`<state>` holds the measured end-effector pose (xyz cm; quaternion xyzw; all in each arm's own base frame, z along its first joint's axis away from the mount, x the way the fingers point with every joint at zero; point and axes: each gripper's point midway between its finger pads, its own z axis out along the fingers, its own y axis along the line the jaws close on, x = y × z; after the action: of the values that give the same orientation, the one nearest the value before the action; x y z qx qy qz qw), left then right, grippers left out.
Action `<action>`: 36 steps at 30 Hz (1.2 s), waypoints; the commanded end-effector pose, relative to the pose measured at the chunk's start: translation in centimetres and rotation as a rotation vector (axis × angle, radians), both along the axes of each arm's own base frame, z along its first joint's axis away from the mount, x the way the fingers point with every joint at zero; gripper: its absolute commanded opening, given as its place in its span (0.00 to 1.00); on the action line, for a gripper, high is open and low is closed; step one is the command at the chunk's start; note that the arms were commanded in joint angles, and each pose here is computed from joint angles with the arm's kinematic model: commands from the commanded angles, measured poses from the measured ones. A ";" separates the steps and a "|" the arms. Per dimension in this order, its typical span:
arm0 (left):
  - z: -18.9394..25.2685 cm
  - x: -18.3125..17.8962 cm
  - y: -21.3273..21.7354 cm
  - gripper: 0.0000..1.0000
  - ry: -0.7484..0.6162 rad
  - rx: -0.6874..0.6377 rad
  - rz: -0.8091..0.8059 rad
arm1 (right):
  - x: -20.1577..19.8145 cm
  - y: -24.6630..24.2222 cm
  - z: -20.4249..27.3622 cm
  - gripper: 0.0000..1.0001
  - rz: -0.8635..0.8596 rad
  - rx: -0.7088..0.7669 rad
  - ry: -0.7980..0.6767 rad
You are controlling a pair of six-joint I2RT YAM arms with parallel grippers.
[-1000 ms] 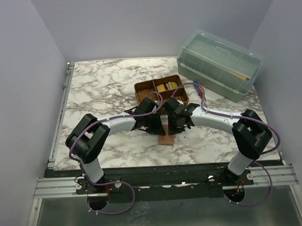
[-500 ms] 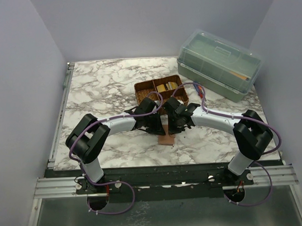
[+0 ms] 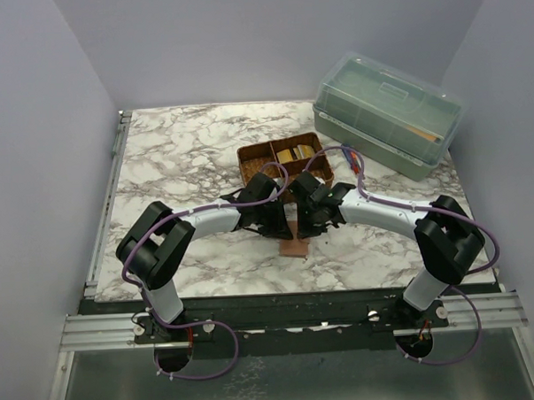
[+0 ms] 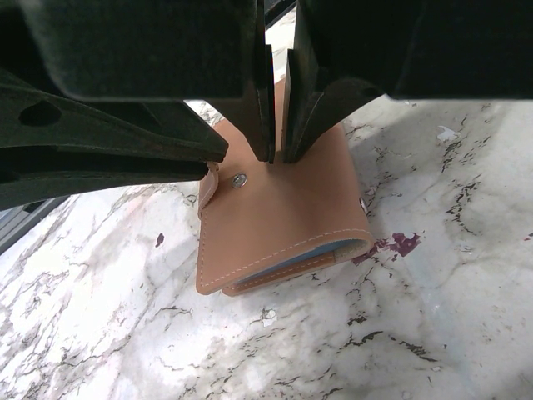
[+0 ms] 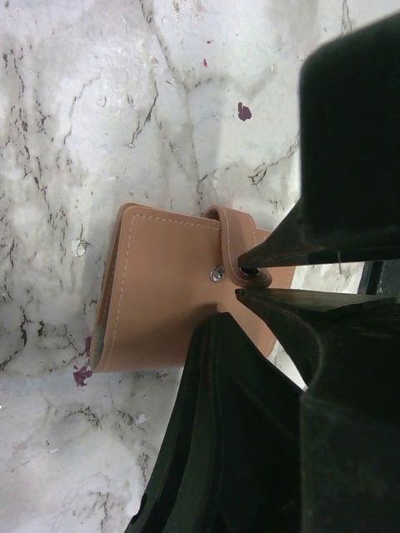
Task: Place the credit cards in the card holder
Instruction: Close the card holder at the center of the board.
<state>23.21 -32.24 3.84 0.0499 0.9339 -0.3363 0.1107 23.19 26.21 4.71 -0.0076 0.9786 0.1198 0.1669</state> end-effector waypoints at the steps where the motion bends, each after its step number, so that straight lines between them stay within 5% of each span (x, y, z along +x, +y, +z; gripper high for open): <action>1: -1.8 -1.9 0.6 0.16 0.039 0.065 -0.038 | -0.2 0.4 0.6 0.15 -0.002 0.034 -0.011; 9: -1.7 -2.0 0.4 0.16 0.038 0.061 -0.044 | -0.1 0.4 0.2 0.00 -0.002 0.030 -0.009; 36: -1.5 -2.0 0.4 0.16 0.034 0.058 -0.043 | 1.0 0.0 -1.1 0.00 -0.030 -0.036 -0.024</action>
<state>23.13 -32.42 3.89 0.0531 0.9331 -0.3375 0.1122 23.56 25.90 3.95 0.0044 0.9797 0.1050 0.1704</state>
